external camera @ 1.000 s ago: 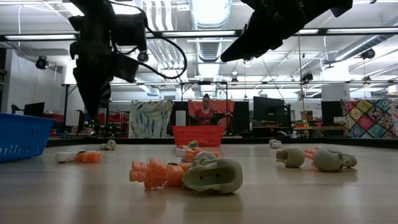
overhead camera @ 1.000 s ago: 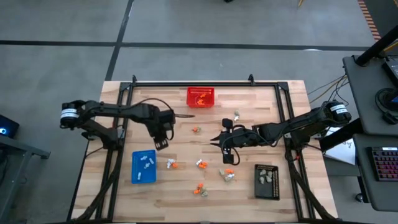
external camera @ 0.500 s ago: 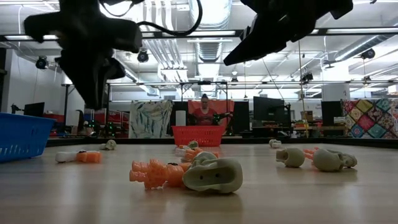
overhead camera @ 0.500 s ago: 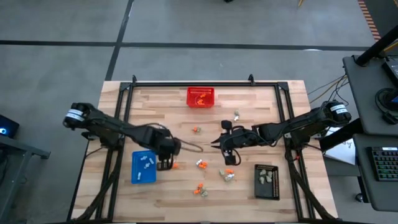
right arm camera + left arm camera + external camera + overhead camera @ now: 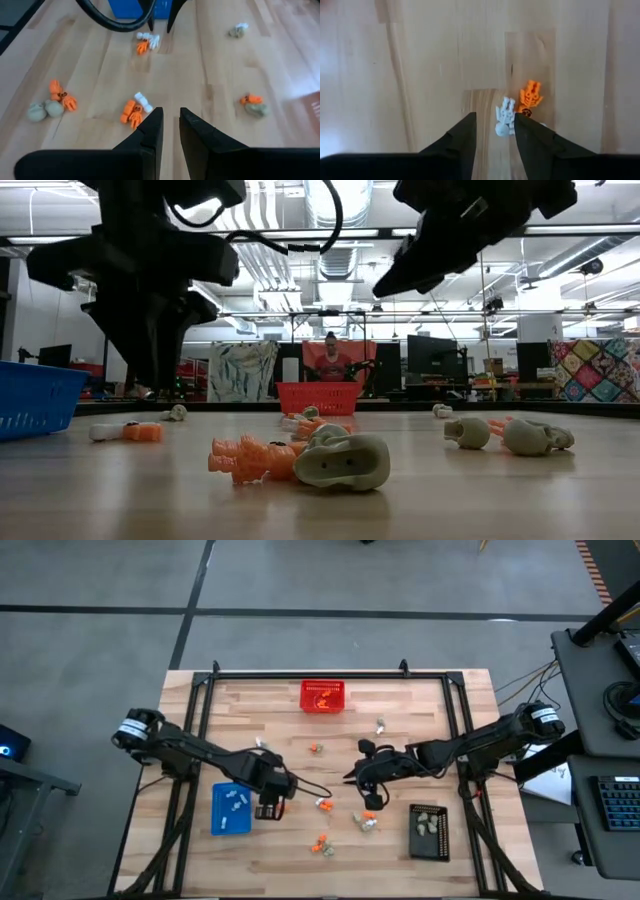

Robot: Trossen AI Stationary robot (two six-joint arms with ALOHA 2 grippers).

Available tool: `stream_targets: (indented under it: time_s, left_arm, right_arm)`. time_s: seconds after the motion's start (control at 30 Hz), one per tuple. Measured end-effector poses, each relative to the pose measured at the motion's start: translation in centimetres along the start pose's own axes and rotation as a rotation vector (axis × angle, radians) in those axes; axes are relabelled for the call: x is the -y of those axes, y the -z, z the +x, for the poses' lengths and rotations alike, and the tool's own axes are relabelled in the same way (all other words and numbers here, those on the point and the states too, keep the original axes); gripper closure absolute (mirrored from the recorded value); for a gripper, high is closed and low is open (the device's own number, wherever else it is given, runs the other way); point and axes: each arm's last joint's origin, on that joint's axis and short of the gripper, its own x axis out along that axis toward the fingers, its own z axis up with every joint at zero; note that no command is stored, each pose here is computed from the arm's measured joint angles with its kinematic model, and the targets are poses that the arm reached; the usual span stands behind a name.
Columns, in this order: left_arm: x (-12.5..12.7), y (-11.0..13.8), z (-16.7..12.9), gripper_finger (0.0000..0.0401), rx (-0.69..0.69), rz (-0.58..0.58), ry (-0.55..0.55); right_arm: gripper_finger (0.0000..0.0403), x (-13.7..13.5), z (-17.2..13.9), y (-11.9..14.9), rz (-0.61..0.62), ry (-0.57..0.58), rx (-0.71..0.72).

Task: Sort Halloween decoration
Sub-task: Put the white skeleton toy into the blue bin

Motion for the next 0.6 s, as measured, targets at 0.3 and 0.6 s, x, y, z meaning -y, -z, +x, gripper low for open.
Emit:
stream_targets:
  time_s: [0.3,0.6]
  left_arm:
    - [0.3,0.0,0.9,0.0286,-0.033,0.009,0.022]
    - [0.5,0.0,2.5,0.0287,-0.085,0.013,0.013]
  right_arm:
    - [0.0349,-0.9,0.1,1.0,0.051,-0.021,-0.017]
    - [0.0349,-1.0,0.1,0.8,0.049,-0.024,-0.001]
